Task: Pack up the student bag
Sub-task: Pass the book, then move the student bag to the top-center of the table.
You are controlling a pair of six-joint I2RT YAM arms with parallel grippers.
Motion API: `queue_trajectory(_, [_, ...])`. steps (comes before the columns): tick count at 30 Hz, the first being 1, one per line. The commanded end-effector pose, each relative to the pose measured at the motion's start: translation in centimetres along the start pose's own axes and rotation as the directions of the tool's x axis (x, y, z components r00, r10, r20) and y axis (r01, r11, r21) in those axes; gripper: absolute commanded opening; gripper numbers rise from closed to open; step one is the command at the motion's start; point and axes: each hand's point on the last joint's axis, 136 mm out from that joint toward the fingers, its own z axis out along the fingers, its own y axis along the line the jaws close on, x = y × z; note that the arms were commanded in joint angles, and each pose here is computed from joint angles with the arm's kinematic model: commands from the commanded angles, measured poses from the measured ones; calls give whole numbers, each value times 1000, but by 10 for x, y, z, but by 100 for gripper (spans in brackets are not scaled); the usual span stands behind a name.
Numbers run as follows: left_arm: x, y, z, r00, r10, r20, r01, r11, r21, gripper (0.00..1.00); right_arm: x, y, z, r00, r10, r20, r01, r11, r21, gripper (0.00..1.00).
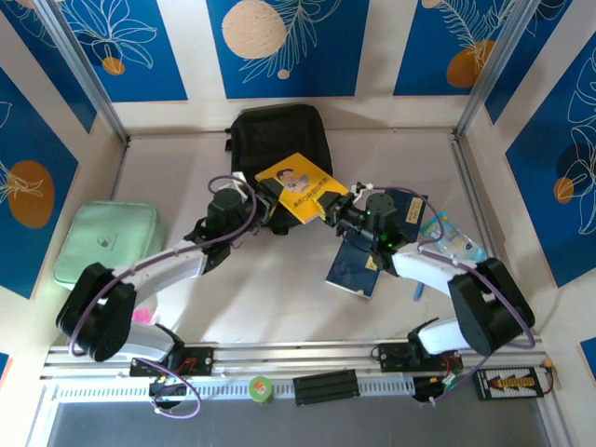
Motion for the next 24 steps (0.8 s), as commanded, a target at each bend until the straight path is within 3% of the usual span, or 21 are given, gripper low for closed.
queue_trajectory(1, [-25, 33, -16, 983, 181, -21, -182, 965, -188, 73, -11, -2, -24, 990, -129, 49, 124, 988, 87, 6])
queue_trajectory(5, [-43, 45, -10, 938, 309, -156, -341, 901, -267, 75, -16, -9, -45, 968, -243, 55, 226, 950, 215, 6])
queue_trajectory(9, [-43, 39, 17, 873, 400, -279, -466, 854, -233, 75, -17, -17, -56, 962, -270, 50, 247, 932, 267, 6])
queue_trajectory(14, [-41, 44, 54, 842, 409, -352, -493, 849, -191, 74, -17, -26, -59, 965, -262, 32, 242, 927, 286, 6])
queue_trajectory(16, [-45, 58, 66, 839, 401, -368, -501, 833, -234, 73, -16, -29, -59, 966, -259, 16, 243, 922, 300, 6])
queue_trajectory(24, [-53, 128, 70, 805, 365, -468, -568, 703, -428, 67, -15, -61, -67, 976, -216, 1, 197, 894, 403, 6])
